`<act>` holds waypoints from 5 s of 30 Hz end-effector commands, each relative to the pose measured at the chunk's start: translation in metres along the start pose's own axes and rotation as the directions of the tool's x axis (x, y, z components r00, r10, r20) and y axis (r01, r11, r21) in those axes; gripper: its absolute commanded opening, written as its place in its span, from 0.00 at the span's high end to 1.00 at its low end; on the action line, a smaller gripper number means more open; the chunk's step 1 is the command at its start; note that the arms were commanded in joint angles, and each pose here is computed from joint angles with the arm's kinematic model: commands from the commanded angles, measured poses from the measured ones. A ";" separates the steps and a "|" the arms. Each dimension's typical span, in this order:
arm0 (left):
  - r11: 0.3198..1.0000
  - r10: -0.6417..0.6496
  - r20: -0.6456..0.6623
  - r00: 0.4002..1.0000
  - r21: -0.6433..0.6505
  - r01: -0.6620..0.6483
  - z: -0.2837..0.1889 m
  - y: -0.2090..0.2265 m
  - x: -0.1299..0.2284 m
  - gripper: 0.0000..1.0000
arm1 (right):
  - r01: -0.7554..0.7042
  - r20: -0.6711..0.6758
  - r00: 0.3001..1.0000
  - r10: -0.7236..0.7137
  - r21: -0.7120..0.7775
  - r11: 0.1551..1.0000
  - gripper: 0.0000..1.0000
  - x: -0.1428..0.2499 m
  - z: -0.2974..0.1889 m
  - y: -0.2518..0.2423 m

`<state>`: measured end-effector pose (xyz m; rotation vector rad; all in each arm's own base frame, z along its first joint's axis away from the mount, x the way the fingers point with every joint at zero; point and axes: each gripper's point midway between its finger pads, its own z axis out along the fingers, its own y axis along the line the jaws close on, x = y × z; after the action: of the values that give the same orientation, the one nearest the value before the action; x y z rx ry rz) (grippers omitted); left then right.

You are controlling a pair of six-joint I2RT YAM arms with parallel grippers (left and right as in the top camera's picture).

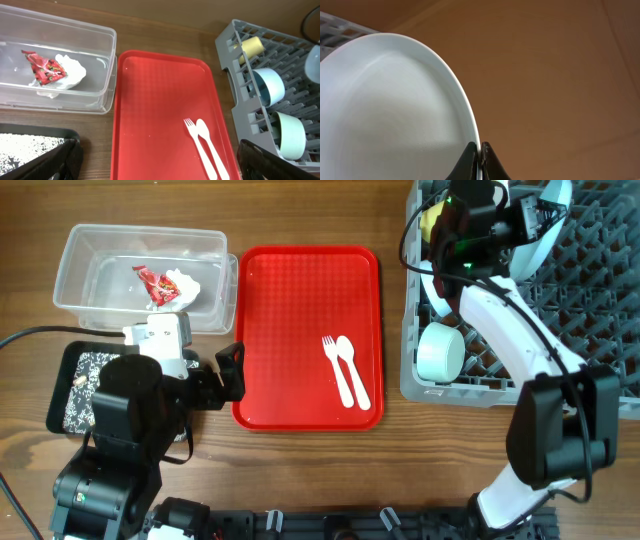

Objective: Sort waste into correct bins and load items into the dishwasher rack
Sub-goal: 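Lift the plate and carry it right into the rack, then stand the plate upright in the rack's far row and release, then move the right gripper back to the white fork and spoon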

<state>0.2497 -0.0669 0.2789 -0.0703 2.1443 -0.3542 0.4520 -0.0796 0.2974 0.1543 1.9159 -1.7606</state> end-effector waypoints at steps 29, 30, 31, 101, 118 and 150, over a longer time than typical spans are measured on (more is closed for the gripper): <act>1.000 -0.014 0.028 1.000 -0.006 0.014 -0.001 0.001 -0.006 0.00 | 0.007 0.294 0.955 0.046 -0.176 0.984 0.95 -0.054 -0.007 0.090; 1.000 -0.014 0.028 1.000 -0.006 0.014 -0.001 0.001 -0.006 0.00 | 0.019 0.288 0.957 0.032 -0.173 0.985 0.96 -0.051 -0.006 0.096; 1.000 -0.014 0.027 1.000 -0.006 0.014 -0.001 0.001 -0.006 0.00 | 0.030 0.283 0.959 0.020 -0.172 0.985 0.96 -0.049 -0.006 0.102; 1.000 -0.014 0.014 1.000 -0.010 0.014 0.008 0.001 -0.007 0.00 | 0.070 0.091 0.894 0.438 -0.995 0.064 0.00 0.057 -0.267 -0.040; 1.000 -0.014 -0.001 1.000 -0.015 0.014 0.008 0.002 -0.003 0.00 | 0.045 0.076 0.983 -0.169 -0.983 -0.179 0.24 0.142 -0.327 0.116; 1.000 -0.011 -0.001 1.000 -0.016 0.010 0.008 0.002 -0.003 0.00 | 0.097 0.105 0.948 -0.302 -0.994 -0.042 0.59 0.174 -0.312 0.249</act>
<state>0.2585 -0.0691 0.2753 -0.0744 2.1551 -0.3532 0.3175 0.2170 0.0152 -0.6061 2.9103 0.1189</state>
